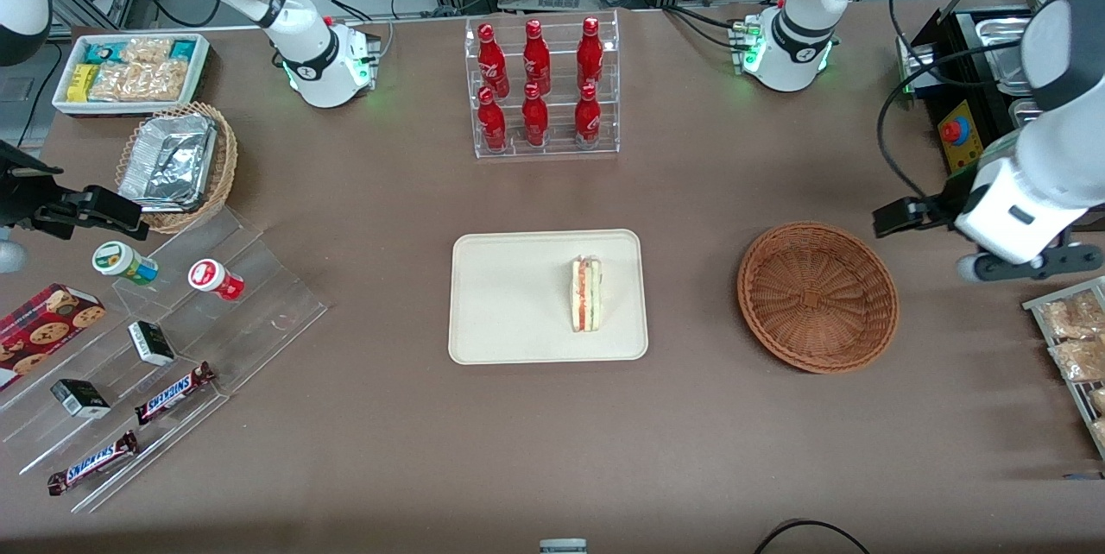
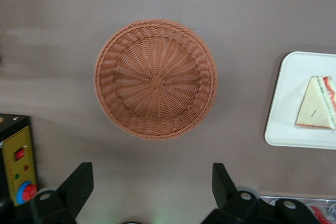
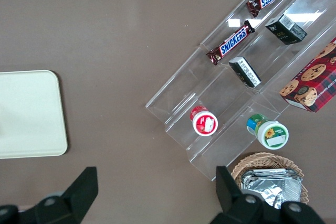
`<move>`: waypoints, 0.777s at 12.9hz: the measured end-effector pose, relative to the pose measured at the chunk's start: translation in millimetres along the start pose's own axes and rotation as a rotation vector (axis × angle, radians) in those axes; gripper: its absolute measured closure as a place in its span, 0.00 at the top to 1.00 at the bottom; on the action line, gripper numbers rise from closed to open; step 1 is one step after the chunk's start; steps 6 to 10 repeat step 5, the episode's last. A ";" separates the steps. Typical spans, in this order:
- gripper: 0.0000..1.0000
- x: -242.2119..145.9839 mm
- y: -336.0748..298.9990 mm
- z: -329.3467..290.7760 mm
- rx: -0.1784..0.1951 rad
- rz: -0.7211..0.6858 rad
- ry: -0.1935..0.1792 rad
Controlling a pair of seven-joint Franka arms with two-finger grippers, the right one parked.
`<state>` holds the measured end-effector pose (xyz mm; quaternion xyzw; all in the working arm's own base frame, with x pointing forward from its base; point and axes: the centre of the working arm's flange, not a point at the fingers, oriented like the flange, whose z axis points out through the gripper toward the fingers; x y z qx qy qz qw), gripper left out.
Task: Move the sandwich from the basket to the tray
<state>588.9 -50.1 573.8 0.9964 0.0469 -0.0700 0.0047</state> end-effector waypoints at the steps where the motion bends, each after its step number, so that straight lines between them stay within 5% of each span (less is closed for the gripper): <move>1: 1.00 -6.0 -12.7 -9.3 -0.001 0.005 0.003; 10: 1.00 -32.3 -41.6 -40.2 0.001 0.019 0.013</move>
